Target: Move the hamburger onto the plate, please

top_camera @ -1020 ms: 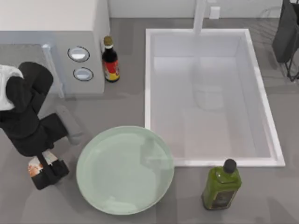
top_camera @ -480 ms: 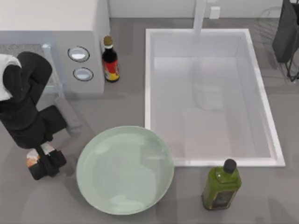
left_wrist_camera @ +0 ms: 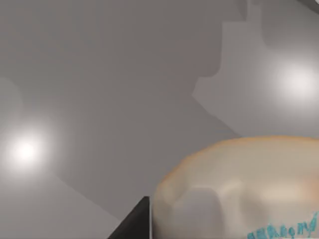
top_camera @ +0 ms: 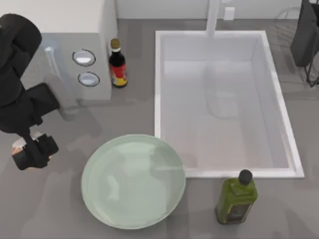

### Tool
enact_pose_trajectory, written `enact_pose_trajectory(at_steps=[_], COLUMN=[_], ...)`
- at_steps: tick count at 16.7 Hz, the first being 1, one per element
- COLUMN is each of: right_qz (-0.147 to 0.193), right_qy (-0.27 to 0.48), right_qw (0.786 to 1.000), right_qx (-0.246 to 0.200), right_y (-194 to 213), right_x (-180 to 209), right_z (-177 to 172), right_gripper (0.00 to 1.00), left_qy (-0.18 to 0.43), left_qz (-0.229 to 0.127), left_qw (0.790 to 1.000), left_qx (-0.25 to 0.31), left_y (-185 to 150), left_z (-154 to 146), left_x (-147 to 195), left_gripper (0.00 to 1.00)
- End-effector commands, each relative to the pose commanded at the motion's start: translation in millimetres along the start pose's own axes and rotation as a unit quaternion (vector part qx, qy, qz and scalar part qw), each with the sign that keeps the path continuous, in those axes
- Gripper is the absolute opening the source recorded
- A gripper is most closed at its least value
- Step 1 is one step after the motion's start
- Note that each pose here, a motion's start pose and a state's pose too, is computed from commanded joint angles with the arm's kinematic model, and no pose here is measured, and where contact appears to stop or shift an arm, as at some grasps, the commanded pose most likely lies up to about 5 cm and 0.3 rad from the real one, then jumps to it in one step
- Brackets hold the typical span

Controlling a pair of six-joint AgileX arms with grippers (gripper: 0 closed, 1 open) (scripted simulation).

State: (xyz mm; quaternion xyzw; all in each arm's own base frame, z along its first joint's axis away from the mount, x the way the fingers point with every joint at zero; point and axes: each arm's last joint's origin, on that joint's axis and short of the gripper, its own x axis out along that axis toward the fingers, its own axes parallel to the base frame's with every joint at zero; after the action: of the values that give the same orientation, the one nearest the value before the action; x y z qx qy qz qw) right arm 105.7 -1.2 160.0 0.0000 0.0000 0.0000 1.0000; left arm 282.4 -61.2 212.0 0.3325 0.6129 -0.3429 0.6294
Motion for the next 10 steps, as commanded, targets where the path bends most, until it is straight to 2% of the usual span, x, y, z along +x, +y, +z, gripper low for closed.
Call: enact_pose_trajectory(at_steps=[6, 8, 10], right_qz=[0.000, 0.000, 0.000], right_qy=[0.000, 0.000, 0.000], right_qw=[1.000, 1.000, 1.000], right_qx=[0.000, 0.000, 0.000], right_y=[0, 0, 0], right_x=[0, 0, 0], right_z=[0, 0, 0], right_gripper=[1.00, 1.00, 1.00], left_qy=[0.001, 0.002, 0.003], left_qz=[-0.001, -0.002, -0.003], left_qw=[1.000, 0.999, 0.994], left_qx=[0.008, 0.045, 0.108], left_y=[0, -1, -4], left_z=[1, 9, 19], left_x=[0, 0, 0], left_gripper=[0.00, 0.00, 0.00])
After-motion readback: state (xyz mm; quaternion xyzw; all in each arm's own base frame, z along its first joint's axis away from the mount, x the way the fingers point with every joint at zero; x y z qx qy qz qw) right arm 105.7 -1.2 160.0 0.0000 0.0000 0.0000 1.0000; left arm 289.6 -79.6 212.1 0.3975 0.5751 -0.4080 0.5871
